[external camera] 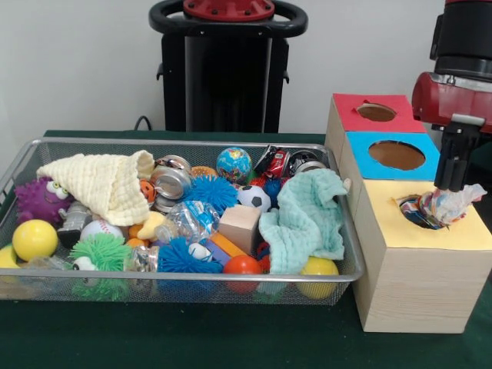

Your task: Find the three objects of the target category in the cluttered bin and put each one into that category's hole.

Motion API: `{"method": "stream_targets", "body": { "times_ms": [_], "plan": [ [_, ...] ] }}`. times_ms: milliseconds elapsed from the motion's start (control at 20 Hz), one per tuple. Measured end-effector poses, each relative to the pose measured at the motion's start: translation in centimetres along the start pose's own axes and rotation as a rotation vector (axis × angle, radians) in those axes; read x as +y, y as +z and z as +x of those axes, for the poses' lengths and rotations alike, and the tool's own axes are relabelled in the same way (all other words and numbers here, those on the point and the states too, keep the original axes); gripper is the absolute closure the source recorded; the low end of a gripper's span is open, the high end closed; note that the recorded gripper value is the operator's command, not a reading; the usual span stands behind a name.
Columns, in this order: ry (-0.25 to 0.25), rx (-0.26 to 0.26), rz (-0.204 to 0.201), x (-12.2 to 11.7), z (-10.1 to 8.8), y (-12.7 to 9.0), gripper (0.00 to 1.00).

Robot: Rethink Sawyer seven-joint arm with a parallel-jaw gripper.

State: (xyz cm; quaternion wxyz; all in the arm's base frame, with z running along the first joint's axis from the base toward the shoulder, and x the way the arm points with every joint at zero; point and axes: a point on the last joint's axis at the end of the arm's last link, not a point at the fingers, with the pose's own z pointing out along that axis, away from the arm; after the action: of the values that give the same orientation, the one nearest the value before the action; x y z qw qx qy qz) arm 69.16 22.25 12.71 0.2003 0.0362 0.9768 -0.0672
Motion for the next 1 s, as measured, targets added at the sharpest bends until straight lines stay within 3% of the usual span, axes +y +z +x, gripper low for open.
{"method": "stream_targets", "body": {
  "times_ms": [1000],
  "plan": [
    [-0.055,0.079,0.035,1.3,3.7,2.4,1.0]
  ]
}}
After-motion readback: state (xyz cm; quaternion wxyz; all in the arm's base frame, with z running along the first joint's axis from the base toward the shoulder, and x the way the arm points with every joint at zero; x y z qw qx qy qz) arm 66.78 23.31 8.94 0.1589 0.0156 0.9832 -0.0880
